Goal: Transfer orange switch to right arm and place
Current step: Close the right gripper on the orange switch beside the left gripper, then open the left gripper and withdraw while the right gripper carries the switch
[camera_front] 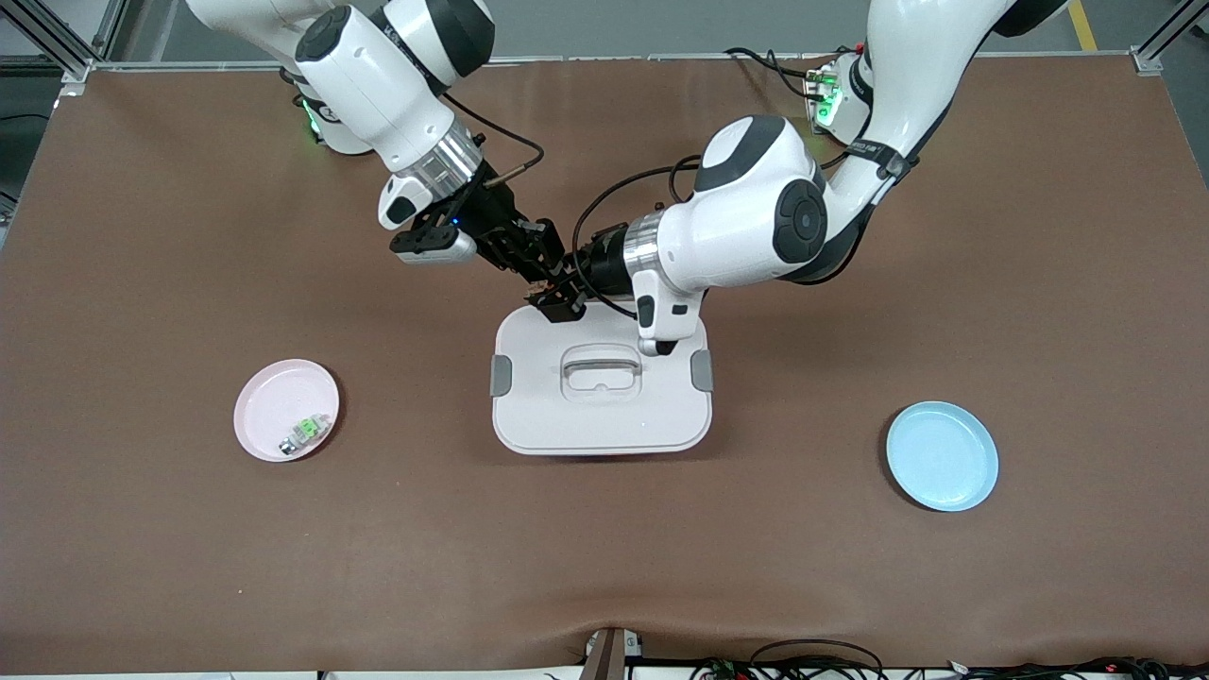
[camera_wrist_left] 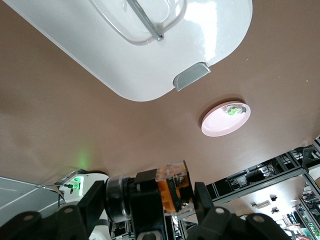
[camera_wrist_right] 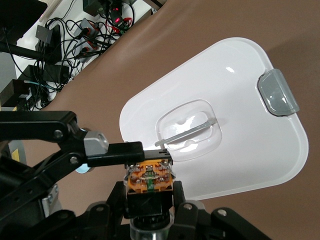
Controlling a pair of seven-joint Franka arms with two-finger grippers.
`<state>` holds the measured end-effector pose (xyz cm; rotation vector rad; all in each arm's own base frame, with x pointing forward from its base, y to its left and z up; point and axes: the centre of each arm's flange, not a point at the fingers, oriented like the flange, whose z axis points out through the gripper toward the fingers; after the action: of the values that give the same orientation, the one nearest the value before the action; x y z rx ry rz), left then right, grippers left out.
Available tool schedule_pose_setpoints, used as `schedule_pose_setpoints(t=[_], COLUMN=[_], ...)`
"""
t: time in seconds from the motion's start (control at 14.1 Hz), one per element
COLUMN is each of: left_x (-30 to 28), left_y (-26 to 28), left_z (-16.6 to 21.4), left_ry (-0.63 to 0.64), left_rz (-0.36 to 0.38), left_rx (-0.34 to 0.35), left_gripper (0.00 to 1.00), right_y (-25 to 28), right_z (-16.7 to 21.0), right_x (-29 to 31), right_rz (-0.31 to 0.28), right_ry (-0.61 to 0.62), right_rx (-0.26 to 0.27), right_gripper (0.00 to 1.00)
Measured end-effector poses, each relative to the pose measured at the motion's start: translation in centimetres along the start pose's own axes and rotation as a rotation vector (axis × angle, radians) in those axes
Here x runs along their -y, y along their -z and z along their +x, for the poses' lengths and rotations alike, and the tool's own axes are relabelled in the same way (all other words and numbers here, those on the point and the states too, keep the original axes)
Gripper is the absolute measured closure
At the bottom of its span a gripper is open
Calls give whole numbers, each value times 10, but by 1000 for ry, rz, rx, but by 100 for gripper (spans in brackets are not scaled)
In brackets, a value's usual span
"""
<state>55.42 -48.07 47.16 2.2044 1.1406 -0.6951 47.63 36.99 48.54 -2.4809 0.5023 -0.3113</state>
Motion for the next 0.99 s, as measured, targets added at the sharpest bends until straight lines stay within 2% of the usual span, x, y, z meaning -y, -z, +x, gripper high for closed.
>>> schedule_pose_setpoints(t=[0.14,0.36,0.71,0.99], left_x=[0,1,-2,-6], left_y=[0,-4,3,24], left_z=[0,-6,-7,-5], left_ry=[5,31,15,7], left_rz=[0,6,-7,-36], left_rx=[0,3,-17,-81], left_gripper=[23,0,0,0], right_y=[0,-2,-4,-8], right_z=[0,0,1,2], right_x=[0,0,-1,-5], right_rz=[0,-1,-5,-24], right_ry=[0,1,31,177], right_rx=[0,2,4,22], right_gripper=[58,58,58,58])
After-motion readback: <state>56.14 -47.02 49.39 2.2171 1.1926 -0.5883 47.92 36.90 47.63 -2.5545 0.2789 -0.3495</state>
